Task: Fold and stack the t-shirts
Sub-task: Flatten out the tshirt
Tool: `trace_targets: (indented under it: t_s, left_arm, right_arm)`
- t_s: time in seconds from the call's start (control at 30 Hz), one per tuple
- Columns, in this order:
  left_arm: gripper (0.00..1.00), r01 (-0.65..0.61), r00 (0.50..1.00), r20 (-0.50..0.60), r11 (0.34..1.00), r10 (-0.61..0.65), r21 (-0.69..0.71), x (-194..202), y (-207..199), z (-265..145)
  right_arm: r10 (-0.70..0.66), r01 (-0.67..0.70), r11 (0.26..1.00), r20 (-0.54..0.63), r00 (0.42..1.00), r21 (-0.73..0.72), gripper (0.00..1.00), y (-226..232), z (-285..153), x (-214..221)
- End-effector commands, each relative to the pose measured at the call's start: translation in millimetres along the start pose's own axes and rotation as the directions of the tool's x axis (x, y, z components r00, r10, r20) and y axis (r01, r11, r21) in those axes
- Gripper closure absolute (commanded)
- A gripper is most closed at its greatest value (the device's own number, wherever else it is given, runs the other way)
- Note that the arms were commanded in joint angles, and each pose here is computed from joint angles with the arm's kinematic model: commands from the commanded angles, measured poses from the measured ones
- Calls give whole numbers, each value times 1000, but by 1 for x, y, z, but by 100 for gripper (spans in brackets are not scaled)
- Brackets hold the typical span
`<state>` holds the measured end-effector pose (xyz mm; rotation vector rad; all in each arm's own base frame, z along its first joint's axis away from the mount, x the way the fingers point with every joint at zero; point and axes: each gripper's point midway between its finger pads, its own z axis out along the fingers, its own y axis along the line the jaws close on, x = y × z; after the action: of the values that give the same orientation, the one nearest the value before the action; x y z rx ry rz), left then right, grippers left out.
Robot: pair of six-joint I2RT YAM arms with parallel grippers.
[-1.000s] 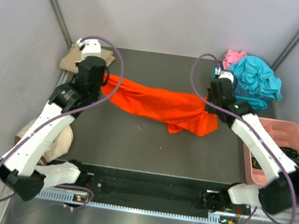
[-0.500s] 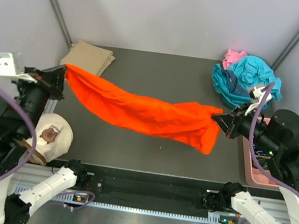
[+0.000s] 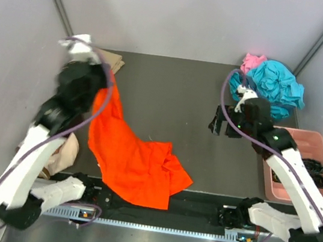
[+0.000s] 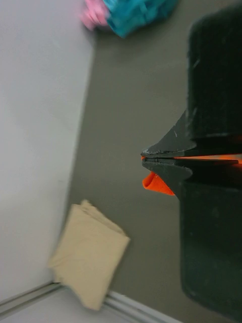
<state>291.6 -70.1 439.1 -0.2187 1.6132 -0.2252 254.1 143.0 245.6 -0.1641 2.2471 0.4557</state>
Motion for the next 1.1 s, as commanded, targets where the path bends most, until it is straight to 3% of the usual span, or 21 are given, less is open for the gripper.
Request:
trace_targets:
  t_s: [0.0, 0.1, 0.37, 0.5, 0.63, 0.87, 1.07]
  left_arm:
    - [100, -52, 994, -98, 995, 43, -88, 75, 0, 74]
    - [100, -61, 989, -140, 996, 51, -68, 106, -12, 105]
    - [100, -35, 972, -232, 999, 39, 19, 157, -47, 160]
    - [100, -71, 971, -228, 997, 68, -6, 159, -47, 179]
    - [100, -113, 969, -226, 993, 100, -45, 155, -39, 187]
    - [100, -103, 967, -242, 988, 74, -111, 156, -9, 186]
    - [100, -95, 963, -261, 988, 60, -121, 163, -1, 179]
  right_arm:
    - [73, -74, 996, 14, 997, 43, 1, -9, 36, 0]
    - [93, -96, 994, -47, 995, -53, 1, 7, 52, 17]
    - [43, -49, 997, -99, 994, -65, 1, 8, 58, 46]
    - [-72, 43, 980, -144, 987, -196, 1, 36, 52, 62]
    - [-260, 180, 920, -199, 945, -350, 2, 86, 39, 106]
    - [-260, 182, 943, -275, 926, -280, 12, 101, 37, 170]
    - [-182, 122, 974, -334, 925, -192, 22, 107, 38, 220]
